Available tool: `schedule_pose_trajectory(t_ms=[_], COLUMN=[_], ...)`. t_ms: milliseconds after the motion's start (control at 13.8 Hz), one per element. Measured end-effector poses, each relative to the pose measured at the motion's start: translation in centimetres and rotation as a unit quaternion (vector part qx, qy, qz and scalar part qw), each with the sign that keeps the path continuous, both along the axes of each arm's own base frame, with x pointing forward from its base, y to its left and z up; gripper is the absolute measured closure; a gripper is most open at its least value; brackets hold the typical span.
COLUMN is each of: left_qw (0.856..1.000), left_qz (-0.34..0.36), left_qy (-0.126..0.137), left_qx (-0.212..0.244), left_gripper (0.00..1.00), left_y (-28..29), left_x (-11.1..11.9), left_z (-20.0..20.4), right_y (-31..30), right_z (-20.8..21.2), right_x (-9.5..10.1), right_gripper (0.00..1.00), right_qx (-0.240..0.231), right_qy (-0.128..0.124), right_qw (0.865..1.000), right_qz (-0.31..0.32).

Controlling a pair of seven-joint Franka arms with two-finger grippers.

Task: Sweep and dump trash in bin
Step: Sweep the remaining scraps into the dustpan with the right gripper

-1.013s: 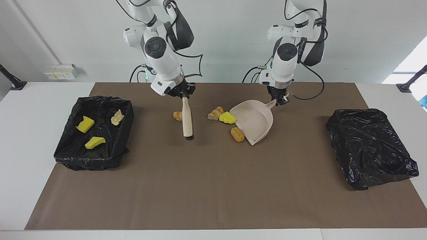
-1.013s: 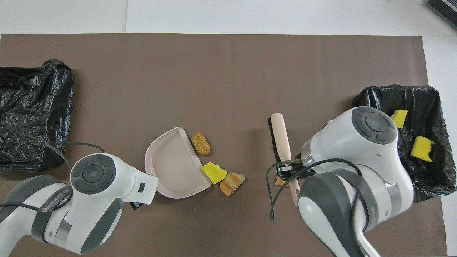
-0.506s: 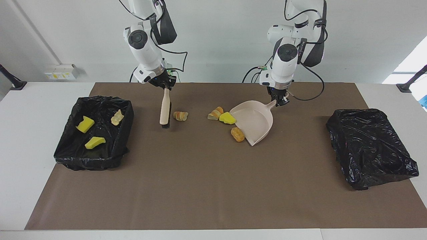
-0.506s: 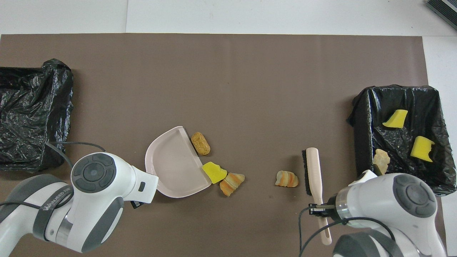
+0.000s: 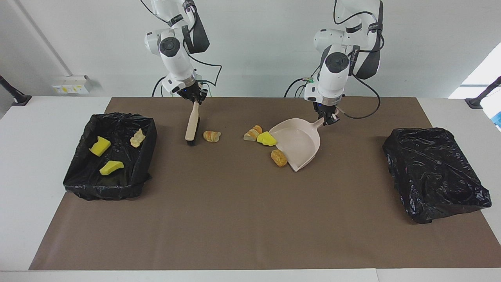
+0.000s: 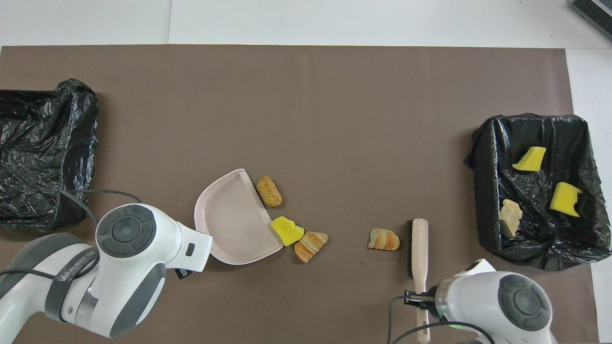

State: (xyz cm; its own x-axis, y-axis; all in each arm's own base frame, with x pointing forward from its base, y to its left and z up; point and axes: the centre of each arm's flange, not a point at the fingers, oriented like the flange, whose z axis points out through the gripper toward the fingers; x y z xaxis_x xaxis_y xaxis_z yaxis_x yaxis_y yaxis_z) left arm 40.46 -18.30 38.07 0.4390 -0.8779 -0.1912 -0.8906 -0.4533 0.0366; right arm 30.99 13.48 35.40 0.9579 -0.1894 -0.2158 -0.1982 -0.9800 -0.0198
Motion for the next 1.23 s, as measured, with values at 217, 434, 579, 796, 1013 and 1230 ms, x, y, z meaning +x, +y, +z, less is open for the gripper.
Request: schedule_pose_trajectory(t_ms=[217,434,579,796,1013,1230], left_qw=[1.000,1.000,1.000,1.000,1.000,1.000], left_qz=[0.000,0.000,0.000,0.000,0.000,0.000], left_qy=[0.000,0.000,0.000,0.000,0.000,0.000], left_qx=[0.000,0.000,0.000,0.000,0.000,0.000], left_gripper=[0.69,0.69,0.69,0.69,0.69,0.69], left_y=[0.0,0.0,0.0,0.0,0.0,0.0], left_x=[0.0,0.0,0.0,0.0,0.0,0.0], left_z=[0.0,0.0,0.0,0.0,0.0,0.0], right_y=[5.3,8.6,12.0,19.1,24.2,28.7], right_z=[-1.9,-2.7,-2.8,-2.7,-2.5,-2.0], right_x=[-1.2,-1.4,-1.5,-1.0,1.6,4.1], right_gripper=[0.74,0.74,0.74,0.74,0.74,0.74], right_qx=[-0.013,0.007,0.012,0.012,0.024,0.049], right_qy=[-0.007,0.003,0.002,-0.001,-0.003,-0.011], right_qw=[0.999,0.996,0.992,0.989,0.989,0.994], right_qz=[-0.038,-0.094,-0.123,-0.150,-0.148,-0.096])
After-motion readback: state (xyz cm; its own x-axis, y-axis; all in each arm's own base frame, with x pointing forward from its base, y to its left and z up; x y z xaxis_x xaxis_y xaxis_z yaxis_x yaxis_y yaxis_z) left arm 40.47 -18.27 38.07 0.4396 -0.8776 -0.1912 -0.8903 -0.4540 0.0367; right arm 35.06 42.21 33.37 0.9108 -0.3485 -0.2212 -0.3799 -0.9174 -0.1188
